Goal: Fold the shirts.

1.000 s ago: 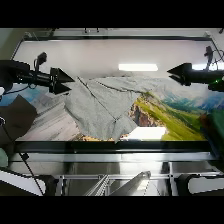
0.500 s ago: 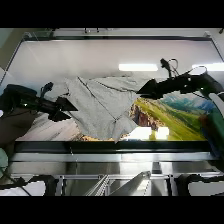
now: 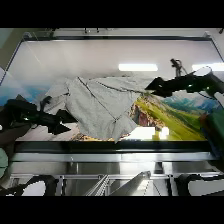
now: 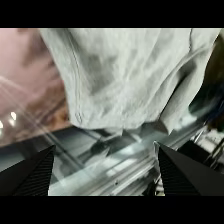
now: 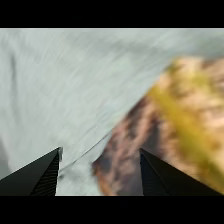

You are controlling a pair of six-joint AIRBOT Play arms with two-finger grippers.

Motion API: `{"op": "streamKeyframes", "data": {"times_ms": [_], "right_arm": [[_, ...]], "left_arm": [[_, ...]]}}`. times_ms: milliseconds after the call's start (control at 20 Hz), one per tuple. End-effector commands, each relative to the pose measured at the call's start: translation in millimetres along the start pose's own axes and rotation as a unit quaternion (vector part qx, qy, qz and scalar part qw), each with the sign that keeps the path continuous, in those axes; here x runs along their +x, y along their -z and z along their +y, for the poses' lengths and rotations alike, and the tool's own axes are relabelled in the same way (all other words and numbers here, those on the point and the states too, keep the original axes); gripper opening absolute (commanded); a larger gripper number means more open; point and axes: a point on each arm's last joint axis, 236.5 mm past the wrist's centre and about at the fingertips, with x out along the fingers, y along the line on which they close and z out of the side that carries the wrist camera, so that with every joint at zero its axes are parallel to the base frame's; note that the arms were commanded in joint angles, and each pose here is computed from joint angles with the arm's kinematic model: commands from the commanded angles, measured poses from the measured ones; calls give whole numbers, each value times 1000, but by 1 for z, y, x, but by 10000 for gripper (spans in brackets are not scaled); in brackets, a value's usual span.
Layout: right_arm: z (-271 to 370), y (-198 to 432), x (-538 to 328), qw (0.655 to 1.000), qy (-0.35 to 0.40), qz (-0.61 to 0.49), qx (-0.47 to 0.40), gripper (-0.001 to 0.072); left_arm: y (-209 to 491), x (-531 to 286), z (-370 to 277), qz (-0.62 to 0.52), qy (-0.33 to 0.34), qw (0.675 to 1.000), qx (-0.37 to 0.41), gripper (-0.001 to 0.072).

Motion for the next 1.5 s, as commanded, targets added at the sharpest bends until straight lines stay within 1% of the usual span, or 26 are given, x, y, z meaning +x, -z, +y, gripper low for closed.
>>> {"op": "streamKeyframes", "data": {"times_ms": [0, 150, 250, 400, 450, 500, 550, 600, 750, 950, 1050, 1200, 1250, 1350, 1450], "right_arm": [[-65, -36, -47, 995, 23, -62, 78, 554], [-92, -42, -73, 990, 28, -83, 109, 554], [-96, -42, -74, 990, 28, -85, 112, 554], [-92, -34, -51, 992, 26, -60, 108, 554], [-91, -30, -39, 993, 24, -48, 106, 554], [-88, -26, -29, 994, 23, -36, 104, 554], [-81, -18, -16, 995, 17, -16, 100, 555], [-70, -6, -4, 996, 9, 12, 93, 555], [-29, 31, 28, 995, -11, 87, 51, 553], [8, 56, 62, 993, -14, 121, 3, 552], [8, 40, 64, 996, -15, 89, -1, 553], [-13, 0, 45, 999, -8, 20, 26, 552], [-21, -14, 35, 999, -10, -3, 42, 552], [-36, -35, 15, 996, -21, -42, 75, 553], [-50, -46, 0, 993, -24, -64, 95, 552]], "left_arm": [[25, 39, -2, 34, -29, 999, 12, 710], [10, 57, -12, -4, -42, 999, 29, 692], [9, 68, -8, 6, -50, 998, 26, 692], [6, 89, 3, 38, -52, 998, -5, 692], [4, 96, 3, 50, -53, 997, -4, 602], [1, 99, 0, 61, -54, 997, 1, 414], [0, 102, -5, 71, -53, 996, 7, 193], [-1, 105, -10, 83, -51, 995, 17, 16], [-1, 102, -30, 104, -42, 993, 43, 24], [-6, 74, -42, 91, -42, 993, 70, 23], [-14, 38, -24, 66, -79, 992, 67, 23], [-23, -34, 30, 19, -151, 987, 46, 23], [-28, -53, 44, -4, -160, 987, 33, 23], [-40, -85, 64, -52, -147, 988, 5, 23], [-44, -98, 76, -72, -138, 988, -18, 23]]}}
